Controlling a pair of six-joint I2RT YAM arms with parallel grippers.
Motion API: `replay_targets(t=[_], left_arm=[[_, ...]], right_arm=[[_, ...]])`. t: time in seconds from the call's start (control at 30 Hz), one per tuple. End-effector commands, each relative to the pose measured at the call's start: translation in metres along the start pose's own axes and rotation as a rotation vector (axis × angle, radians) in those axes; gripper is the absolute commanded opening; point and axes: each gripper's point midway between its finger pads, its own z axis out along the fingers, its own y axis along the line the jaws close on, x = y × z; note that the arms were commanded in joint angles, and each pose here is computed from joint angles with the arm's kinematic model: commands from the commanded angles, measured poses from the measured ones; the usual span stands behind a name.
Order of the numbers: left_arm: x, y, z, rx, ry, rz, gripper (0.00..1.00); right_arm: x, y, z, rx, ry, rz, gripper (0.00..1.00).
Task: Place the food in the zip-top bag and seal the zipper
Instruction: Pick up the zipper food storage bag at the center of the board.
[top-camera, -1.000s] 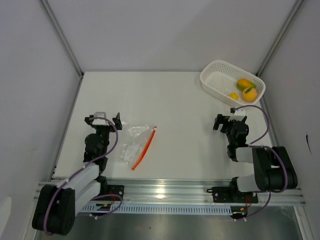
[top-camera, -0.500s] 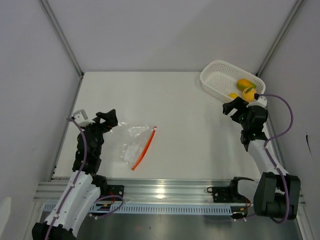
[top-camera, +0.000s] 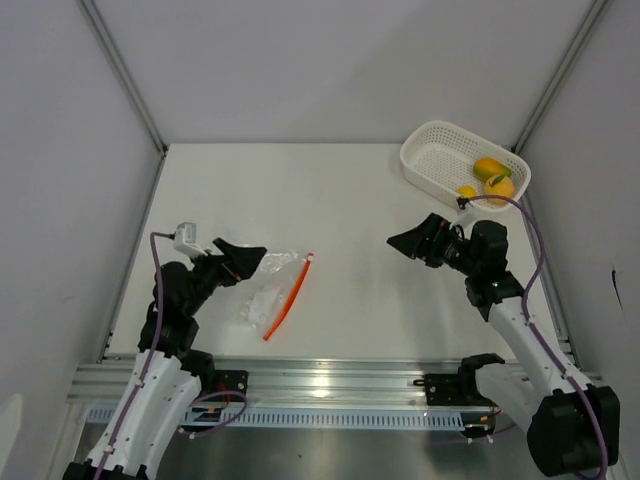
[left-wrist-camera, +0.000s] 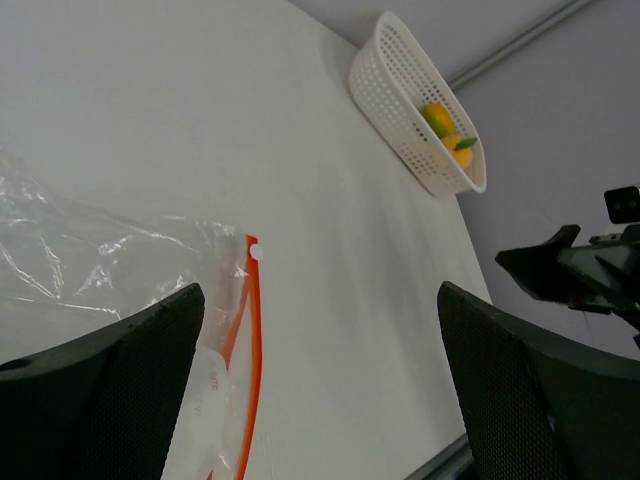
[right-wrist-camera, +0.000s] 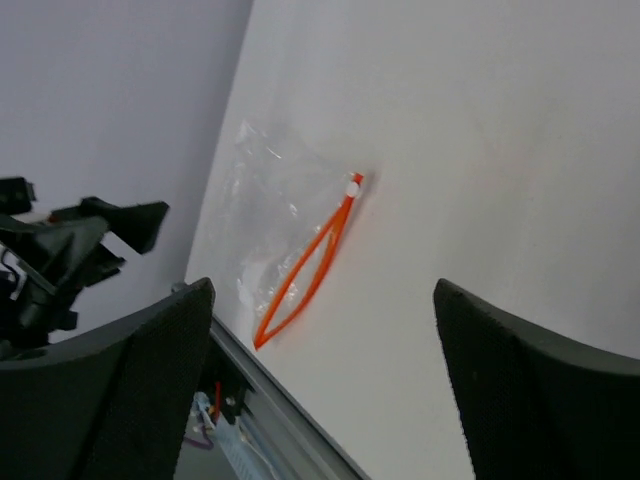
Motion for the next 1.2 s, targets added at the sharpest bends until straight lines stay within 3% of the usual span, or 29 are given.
replay_targets(t=[0.0,0.07,0.1,0.13,0.23,0.33,0.63,0.77,0.87,0.93,1.03,1.13,1.17], left_arm=[[0.019,-0.014,-0.007,0.099,0.079,-0.044,0.99],[0.023,-0.017,-0.012,0.107,0.113,-0.039,0.99],[0.022,-0.02,-0.014,0.108,0.118,-0.026,0.99],[0.024,-0.02,-0.016,0.106,0.132,-0.025,0.99],[0.024,-0.031,-0.027,0.151,0.132,-0.006,0.99],[0.014,-0.041,-0.042,0.178,0.072,0.053,0.99],[0.0,-0.026,-0.059,-0.003,0.107,0.18,1.0],[-0.007,-0.028,-0.061,-0.038,0.091,0.129,0.99],[-0.016,-0.044,-0.063,0.009,0.075,0.124,0.99],[-0.018,-0.049,-0.063,0.019,0.085,0.135,0.99],[-0.021,-0.053,-0.064,0.024,0.106,0.167,0.95],[-0.01,-0.047,-0.059,0.003,0.187,0.171,0.88],[-0.006,-0.043,-0.056,-0.009,0.213,0.179,0.88]], right_arm=[[0.017,-0.003,0.004,-0.048,0.047,0.147,0.88],[0.046,-0.009,0.022,-0.012,0.169,0.185,0.89],[0.06,-0.01,0.027,0.008,0.23,0.182,0.97],[0.076,-0.017,0.037,0.046,0.299,0.183,0.99],[0.105,0.004,0.062,0.036,0.394,0.102,0.99],[0.121,0.037,0.086,-0.067,0.439,0.084,0.99],[0.174,0.08,0.161,-0.19,0.497,0.128,0.94],[0.195,0.087,0.184,-0.227,0.521,0.166,0.76],[0.204,0.087,0.198,-0.231,0.516,0.188,0.73],[0.205,0.089,0.206,-0.249,0.51,0.194,0.63],[0.199,0.094,0.216,-0.257,0.477,0.192,0.59],[0.194,0.095,0.226,-0.256,0.46,0.186,0.35],[0.189,0.097,0.229,-0.258,0.448,0.195,0.2]])
